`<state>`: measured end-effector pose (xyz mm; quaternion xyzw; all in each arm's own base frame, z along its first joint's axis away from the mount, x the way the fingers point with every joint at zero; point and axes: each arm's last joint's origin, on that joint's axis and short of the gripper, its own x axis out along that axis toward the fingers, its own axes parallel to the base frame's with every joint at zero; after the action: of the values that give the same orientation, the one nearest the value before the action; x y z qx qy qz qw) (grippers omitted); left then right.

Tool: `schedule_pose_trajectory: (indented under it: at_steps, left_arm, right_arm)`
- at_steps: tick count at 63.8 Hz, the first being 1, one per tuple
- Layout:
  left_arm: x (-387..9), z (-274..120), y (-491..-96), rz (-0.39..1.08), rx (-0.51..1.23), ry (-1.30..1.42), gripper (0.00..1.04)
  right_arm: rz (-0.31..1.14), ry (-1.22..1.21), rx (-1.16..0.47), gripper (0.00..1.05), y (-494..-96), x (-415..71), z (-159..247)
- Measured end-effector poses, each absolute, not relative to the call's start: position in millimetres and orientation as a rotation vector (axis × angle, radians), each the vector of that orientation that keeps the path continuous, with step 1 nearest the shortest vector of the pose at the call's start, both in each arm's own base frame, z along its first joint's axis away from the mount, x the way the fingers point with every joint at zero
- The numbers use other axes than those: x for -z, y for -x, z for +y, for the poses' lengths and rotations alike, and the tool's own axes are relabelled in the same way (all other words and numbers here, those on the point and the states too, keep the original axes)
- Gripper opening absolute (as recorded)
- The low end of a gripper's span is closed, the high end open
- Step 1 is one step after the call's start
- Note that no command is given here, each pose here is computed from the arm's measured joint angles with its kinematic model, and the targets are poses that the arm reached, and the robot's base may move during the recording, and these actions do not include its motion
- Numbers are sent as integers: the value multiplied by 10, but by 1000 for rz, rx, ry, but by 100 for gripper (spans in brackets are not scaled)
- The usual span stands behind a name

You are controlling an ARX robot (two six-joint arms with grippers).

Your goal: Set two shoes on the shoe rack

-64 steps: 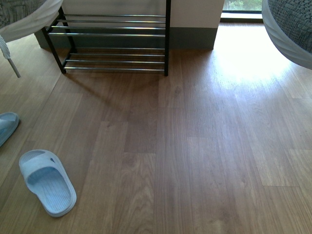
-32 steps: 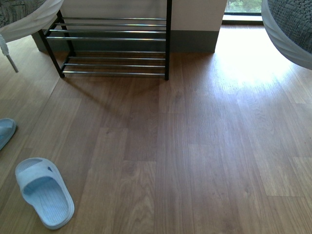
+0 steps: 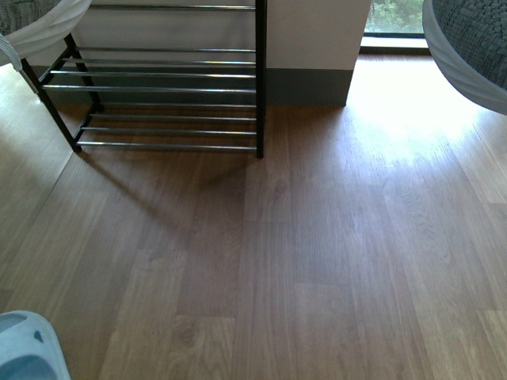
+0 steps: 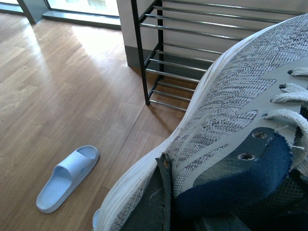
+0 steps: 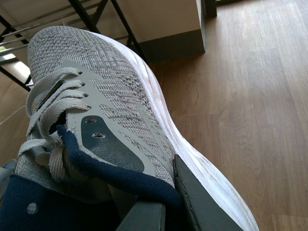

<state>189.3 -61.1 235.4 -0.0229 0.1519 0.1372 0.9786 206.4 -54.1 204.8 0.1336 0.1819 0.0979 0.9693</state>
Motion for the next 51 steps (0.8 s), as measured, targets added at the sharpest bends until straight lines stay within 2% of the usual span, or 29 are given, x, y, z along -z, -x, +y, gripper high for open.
schedule_pose_trajectory:
  at_steps: [51]
  left_arm:
    - [-2342,-627,-1893,314,-257,42,2]
  right_arm:
    - [368,-267,-176,1,-2063,-2047,-553]
